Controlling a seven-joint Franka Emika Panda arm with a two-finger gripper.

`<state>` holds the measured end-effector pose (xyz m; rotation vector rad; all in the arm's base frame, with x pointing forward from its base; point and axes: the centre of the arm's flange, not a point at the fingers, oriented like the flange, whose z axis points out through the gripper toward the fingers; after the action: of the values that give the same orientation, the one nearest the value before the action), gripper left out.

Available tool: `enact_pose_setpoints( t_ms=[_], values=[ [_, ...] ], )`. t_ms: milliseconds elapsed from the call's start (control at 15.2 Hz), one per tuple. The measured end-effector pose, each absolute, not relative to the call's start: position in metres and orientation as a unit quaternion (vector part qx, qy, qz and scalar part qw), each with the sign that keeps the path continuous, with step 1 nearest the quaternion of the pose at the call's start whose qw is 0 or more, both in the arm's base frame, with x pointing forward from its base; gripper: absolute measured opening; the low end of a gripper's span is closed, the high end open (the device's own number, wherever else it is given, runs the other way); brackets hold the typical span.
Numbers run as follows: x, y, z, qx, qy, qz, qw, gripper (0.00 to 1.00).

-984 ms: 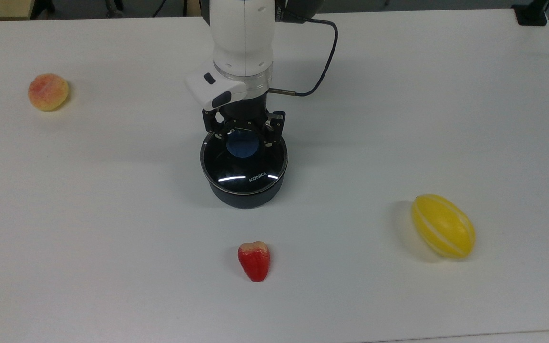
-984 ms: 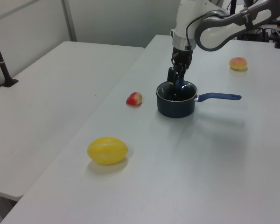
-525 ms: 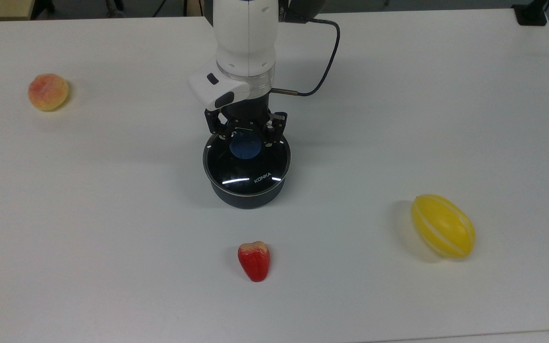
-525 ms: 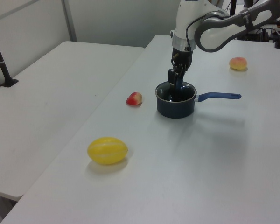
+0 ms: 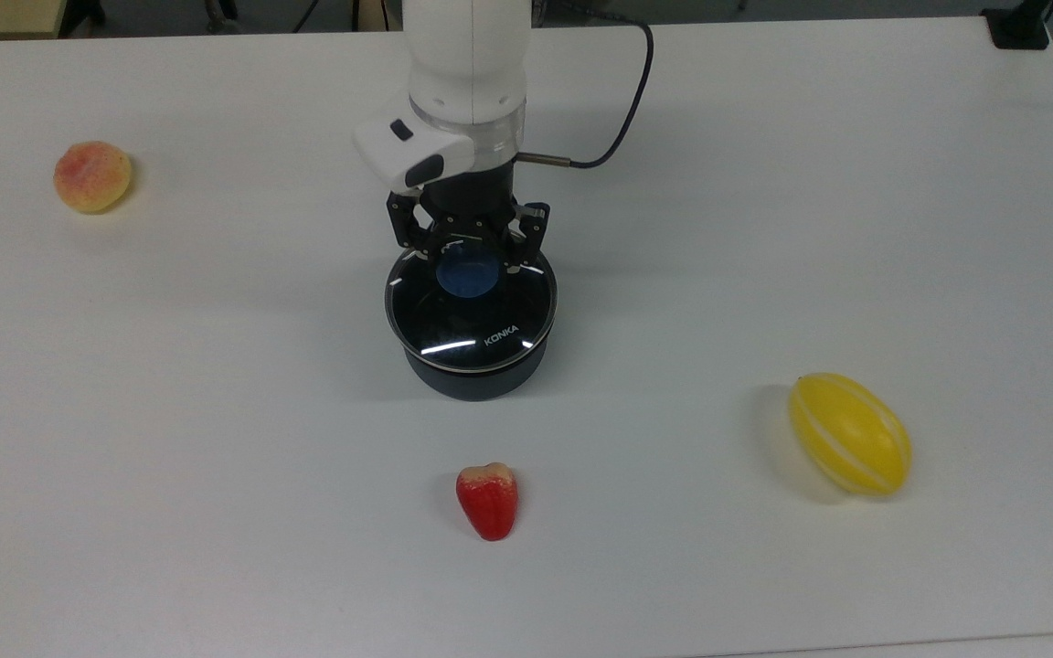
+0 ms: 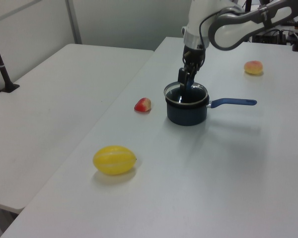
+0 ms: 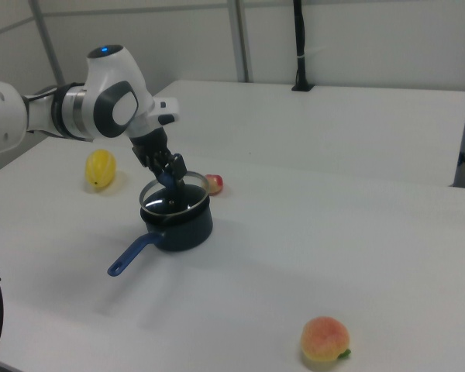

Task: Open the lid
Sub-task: 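Close the gripper on the blue lid knob, then lift the glass lid off the saucepan and carry it beside the handle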

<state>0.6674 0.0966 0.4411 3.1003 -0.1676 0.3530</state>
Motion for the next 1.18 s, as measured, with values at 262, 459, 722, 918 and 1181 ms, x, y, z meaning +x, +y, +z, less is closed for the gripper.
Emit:
enact_pose_setpoints(
  t_ms=[262, 459, 722, 918, 1181],
  values=[
    [0.658, 0.080, 0.484, 0.990, -0.064, 0.129, 0.007, 0.67],
    [0.644, 0.067, 0.514, 0.991, -0.060, 0.123, 0.009, 0.67],
    [0.617, 0.040, 0.550, 0.996, -0.014, 0.090, 0.007, 0.67],
    [0.597, 0.018, 0.565, 0.998, 0.035, 0.051, 0.012, 0.67],
    [0.565, -0.024, 0.572, 0.995, 0.103, -0.011, 0.009, 0.67]
  ],
)
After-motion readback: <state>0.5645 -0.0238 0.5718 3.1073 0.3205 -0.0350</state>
